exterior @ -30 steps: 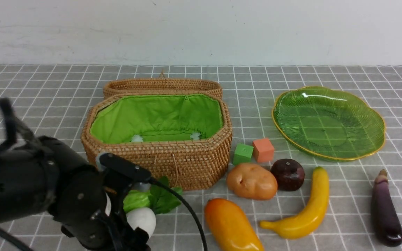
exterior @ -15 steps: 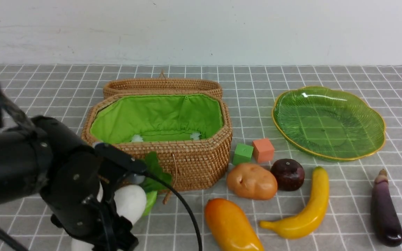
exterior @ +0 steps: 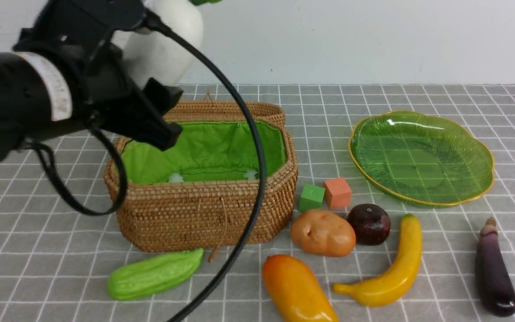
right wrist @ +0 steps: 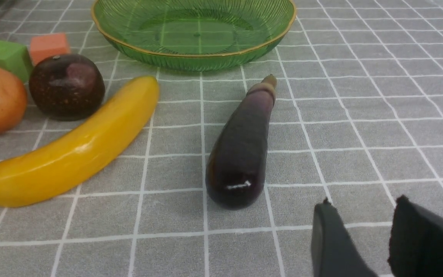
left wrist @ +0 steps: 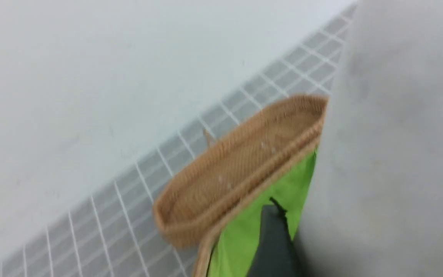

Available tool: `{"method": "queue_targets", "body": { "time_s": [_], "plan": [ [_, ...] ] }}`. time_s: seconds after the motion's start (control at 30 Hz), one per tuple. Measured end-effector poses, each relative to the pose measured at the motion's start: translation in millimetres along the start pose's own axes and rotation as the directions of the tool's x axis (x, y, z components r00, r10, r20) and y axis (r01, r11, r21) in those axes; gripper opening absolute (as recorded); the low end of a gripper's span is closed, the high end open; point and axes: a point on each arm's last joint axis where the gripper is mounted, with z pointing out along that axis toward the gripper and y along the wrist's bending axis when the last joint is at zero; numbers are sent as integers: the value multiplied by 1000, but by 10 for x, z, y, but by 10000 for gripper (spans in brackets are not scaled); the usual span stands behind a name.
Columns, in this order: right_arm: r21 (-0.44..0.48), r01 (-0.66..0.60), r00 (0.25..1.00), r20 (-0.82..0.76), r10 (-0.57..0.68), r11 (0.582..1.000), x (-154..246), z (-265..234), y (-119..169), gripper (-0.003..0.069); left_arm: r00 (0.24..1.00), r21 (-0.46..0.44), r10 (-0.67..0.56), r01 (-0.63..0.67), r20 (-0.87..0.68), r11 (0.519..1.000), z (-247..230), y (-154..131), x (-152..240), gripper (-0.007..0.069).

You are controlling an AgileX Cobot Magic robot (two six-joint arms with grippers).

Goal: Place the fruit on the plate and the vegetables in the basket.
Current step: Take a daikon with your left arm and place it on the basket on the left.

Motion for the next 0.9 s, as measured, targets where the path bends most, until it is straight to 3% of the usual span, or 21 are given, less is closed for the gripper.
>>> {"method": "queue_targets", "body": {
  "time_s": [0.27,0.43,0.5,0.63,0.77,0.9],
  "plan": [
    [0,0,1000,0,0,1000,0,0,0,241,988,31,26,-22,-155,999,834,-304,473,474],
    [0,0,1000,0,0,1000,0,0,0,241,988,19,38,-36,-147,999,957,-341,538,497],
    [0,0,1000,0,0,1000,0,0,0,241,991,-28,-6,3,-132,1000,959,-305,525,595],
    [0,0,1000,0,0,1000,0,0,0,241,985,-133,-113,97,-126,986,952,-222,532,664],
    [0,0,1000,0,0,1000,0,0,0,241,980,-198,-150,122,-132,973,941,-167,549,643],
    [0,0,1000,0,0,1000,0,0,0,241,975,-205,-174,143,-139,968,939,-166,560,597]
  ]
}}
